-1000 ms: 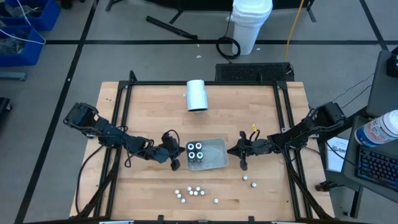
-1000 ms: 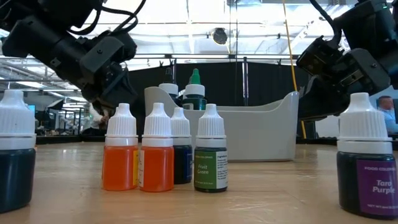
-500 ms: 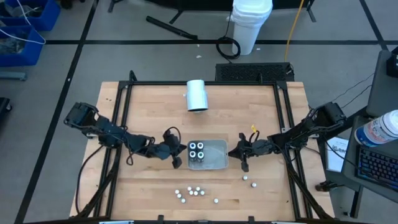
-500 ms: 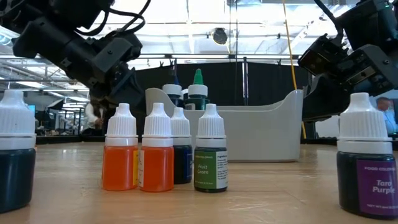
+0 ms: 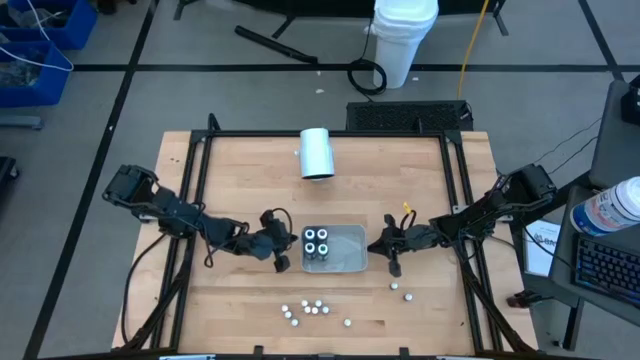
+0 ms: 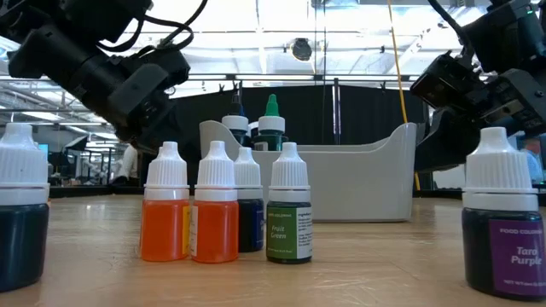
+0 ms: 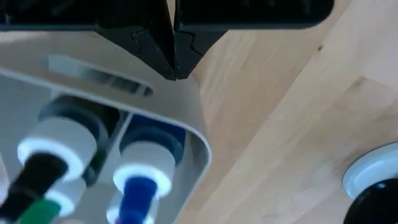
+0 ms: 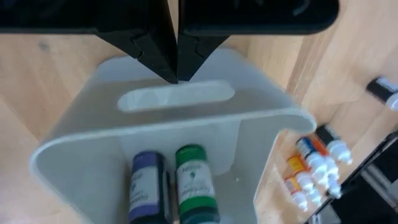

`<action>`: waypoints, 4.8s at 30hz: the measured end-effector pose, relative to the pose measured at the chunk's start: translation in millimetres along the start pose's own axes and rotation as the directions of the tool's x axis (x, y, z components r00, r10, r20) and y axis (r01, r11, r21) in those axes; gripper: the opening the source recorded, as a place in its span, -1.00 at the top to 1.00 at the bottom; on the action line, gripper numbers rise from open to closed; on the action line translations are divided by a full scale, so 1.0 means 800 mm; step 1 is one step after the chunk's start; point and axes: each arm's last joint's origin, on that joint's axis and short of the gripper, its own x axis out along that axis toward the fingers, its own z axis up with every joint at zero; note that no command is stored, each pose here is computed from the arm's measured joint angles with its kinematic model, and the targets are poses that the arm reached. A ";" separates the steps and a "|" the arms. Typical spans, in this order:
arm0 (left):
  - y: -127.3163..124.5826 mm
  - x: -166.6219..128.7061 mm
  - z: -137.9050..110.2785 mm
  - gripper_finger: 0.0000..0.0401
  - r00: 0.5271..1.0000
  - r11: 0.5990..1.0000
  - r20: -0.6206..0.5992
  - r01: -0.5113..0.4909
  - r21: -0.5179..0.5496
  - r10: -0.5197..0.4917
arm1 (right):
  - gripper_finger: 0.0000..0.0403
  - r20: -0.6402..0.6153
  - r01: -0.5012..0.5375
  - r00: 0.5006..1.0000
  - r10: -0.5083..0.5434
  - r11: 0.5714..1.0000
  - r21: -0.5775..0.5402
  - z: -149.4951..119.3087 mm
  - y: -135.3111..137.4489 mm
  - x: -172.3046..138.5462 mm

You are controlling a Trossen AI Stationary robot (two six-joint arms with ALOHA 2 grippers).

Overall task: Pick & Place food coloring
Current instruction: Adjust the gray bin, then put the small purple food coloring bottle into the gray bin

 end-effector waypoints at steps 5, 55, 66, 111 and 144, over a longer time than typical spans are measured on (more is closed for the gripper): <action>-0.005 -0.006 -0.004 0.98 1.000 0.998 -0.020 0.013 0.062 -0.011 | 1.00 -0.005 -0.001 1.000 0.001 1.000 -0.002 -0.001 0.000 0.000; 0.128 -0.176 -0.026 0.97 0.840 0.935 0.486 0.069 0.348 -0.243 | 1.00 0.110 -0.061 0.990 0.082 0.981 -0.182 0.029 0.007 -0.022; 0.134 -0.159 -0.038 0.98 0.805 0.923 0.536 0.035 0.384 -0.254 | 1.00 0.163 -0.052 0.982 0.097 0.964 -0.262 0.041 0.009 -0.032; 0.141 -0.163 -0.028 0.94 0.758 0.958 0.599 0.122 0.261 -0.260 | 1.00 -0.215 -0.048 0.975 0.052 0.999 0.021 0.116 0.197 -0.128; 0.141 -0.162 -0.028 0.96 0.759 0.951 0.596 0.095 0.293 -0.260 | 0.16 -0.470 0.123 0.882 -0.044 0.982 0.140 0.021 0.216 -0.081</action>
